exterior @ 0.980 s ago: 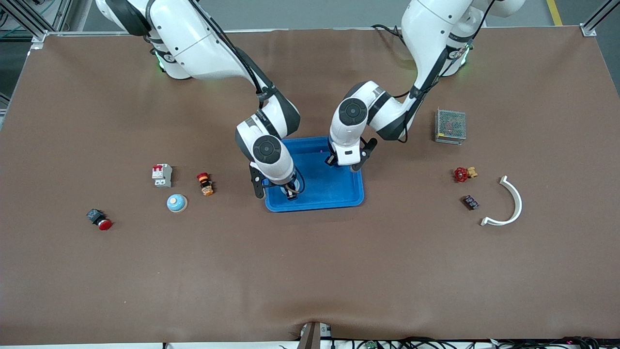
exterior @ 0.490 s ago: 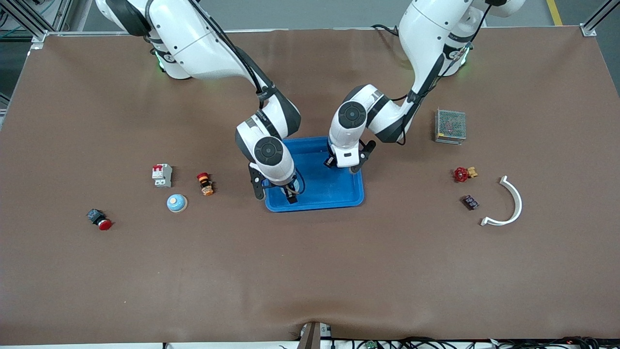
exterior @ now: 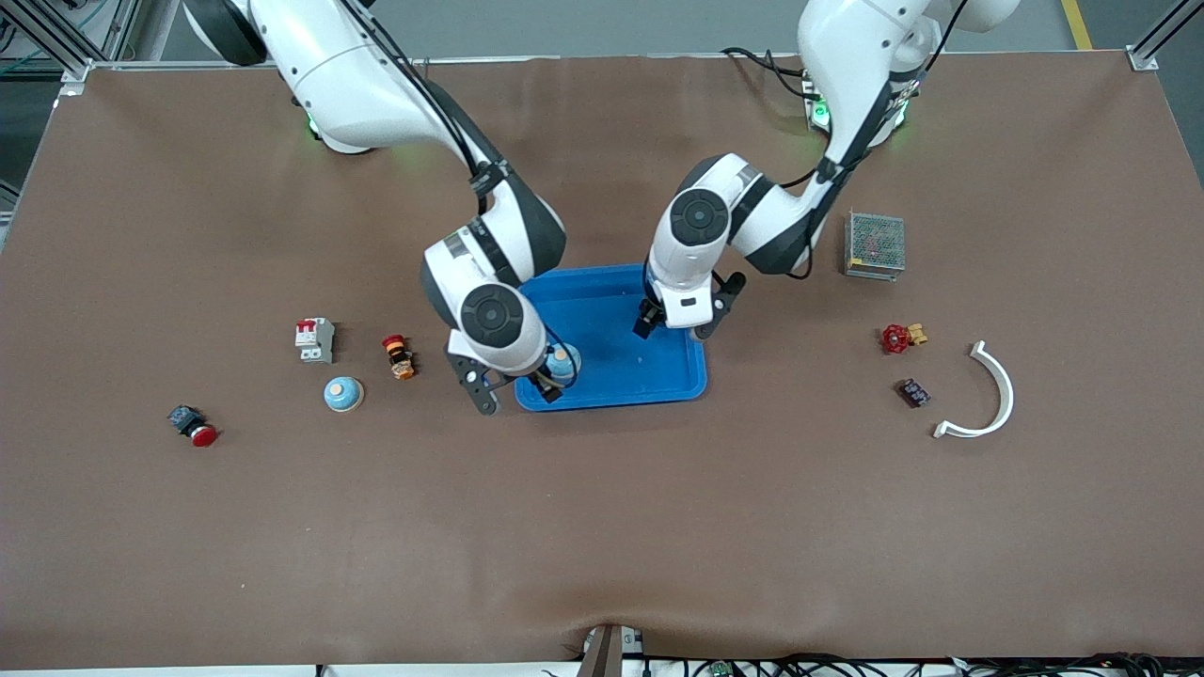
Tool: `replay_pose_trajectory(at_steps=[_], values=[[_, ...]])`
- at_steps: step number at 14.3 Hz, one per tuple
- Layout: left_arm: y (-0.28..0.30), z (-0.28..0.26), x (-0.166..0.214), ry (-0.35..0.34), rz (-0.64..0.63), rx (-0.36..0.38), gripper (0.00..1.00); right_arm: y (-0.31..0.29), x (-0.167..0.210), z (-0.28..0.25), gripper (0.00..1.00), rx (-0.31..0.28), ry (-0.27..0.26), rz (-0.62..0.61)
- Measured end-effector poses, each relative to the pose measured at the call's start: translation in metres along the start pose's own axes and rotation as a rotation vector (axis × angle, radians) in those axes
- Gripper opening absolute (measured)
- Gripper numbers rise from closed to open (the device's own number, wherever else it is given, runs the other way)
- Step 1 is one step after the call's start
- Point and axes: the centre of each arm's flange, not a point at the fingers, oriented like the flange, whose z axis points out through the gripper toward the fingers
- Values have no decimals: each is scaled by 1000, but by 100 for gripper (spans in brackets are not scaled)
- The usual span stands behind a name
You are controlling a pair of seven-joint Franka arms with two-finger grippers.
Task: Place electrolytic capacitor and blue bell in tray
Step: 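Open both grippers to drop the bell and capacitor into the tray, then move the right gripper to the second bell while the left gripper reaches the capacitor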
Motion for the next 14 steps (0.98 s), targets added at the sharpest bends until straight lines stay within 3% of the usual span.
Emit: replay_pose_trajectory(at_steps=[2, 8, 11, 14], values=[[-1, -28, 46, 7, 23, -3, 100, 8, 44, -5, 100, -11, 42, -109], [-33, -44, 215, 80, 48, 34, 100, 49, 178, -22, 100, -8, 50, -359], [-52, -32, 263, 112, 76, 76, 100, 80, 222, -29, 100, 11, 61, -459], [-75, -24, 310, 95, 142, 101, 100, 117, 242, -12, 100, 51, 93, -544]])
